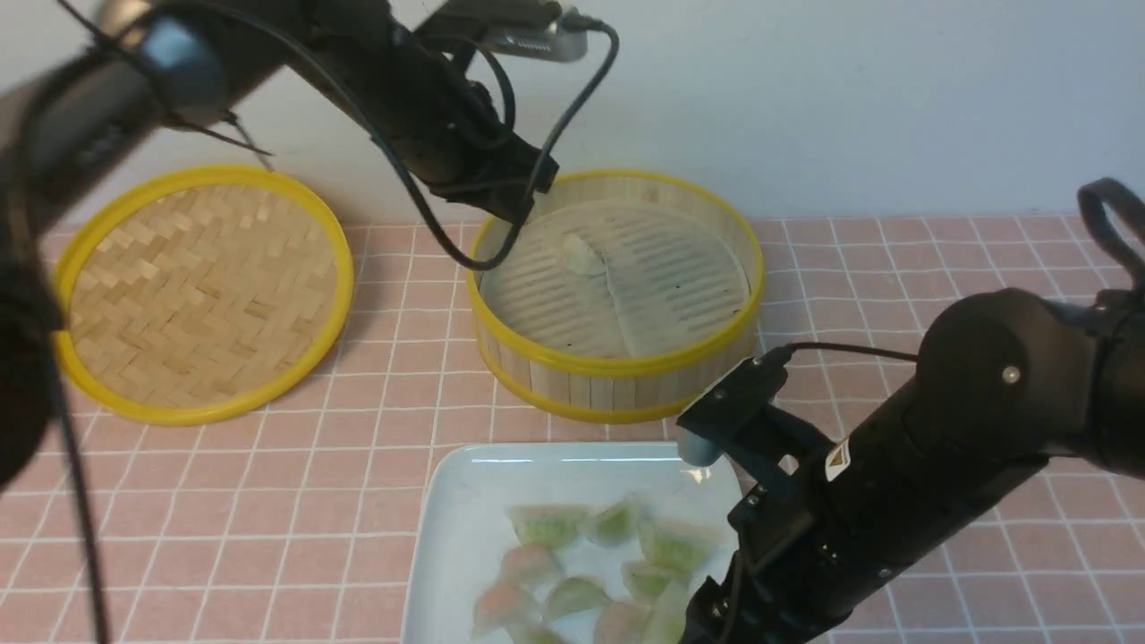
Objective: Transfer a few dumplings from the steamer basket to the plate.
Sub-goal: Use the right arm to put the dumpling into the plate, then use the left arm to grab a dumpling from the steamer
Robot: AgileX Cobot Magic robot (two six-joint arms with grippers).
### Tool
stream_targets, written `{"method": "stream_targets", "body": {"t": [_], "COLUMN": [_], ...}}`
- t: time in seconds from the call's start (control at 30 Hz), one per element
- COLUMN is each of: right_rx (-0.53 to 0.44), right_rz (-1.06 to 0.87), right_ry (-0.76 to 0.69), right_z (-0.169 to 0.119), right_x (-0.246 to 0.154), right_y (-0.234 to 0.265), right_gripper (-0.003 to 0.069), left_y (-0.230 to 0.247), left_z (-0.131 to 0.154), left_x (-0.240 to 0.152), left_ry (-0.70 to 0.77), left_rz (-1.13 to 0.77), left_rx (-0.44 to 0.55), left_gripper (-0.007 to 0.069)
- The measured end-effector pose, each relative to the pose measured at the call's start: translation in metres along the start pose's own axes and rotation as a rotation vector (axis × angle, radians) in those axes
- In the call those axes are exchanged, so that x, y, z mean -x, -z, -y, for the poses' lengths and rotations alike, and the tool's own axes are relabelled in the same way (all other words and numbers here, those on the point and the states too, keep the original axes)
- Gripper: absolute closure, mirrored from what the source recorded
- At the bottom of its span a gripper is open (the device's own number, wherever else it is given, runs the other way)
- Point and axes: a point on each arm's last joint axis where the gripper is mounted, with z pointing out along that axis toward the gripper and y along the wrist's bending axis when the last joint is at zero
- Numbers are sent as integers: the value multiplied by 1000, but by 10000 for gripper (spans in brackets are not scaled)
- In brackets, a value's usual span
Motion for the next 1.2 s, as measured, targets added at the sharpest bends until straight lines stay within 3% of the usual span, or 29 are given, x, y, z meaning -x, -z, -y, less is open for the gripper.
{"method": "stream_targets", "body": {"t": [0.1,0.2,0.23,0.27,0.33,0.37,0.5,0.83,1.03,1.1,1.2], "right_rx": [12,25,27,32,34,37,42,43,44,44,44], "right_rz": [7,15,16,19,19,17,11,11,11,11,11], "right_ry": [-14,-30,-32,-37,-38,-40,-51,-62,-65,-65,-65], "right_z": [-1,-2,-2,-3,-3,-3,-4,-4,-4,-4,-4], "right_x": [1,1,2,2,2,2,1,1,1,1,1], "right_y": [0,0,0,0,0,0,0,0,0,0,0], "right_gripper": [145,141,141,141,141,141,141,141,141,141,141], "left_y": [-27,-50,-51,-65,-72,-84,-111,-145,-153,-155,-155], "left_z": [-11,-20,-20,-26,-29,-33,-39,-25,-28,-28,-28], "left_x": [4,9,9,9,9,8,0,-1,-6,-7,-8], "left_ry": [-18,-17,-17,-11,-13,-20,-39,-103,-96,-86,-84], "left_rz": [5,39,42,60,77,92,99,172,163,158,149], "left_rx": [0,4,6,14,23,33,51,85,86,80,73], "left_gripper": [525,384,384,279,230,164,75,71,167,244,243]}}
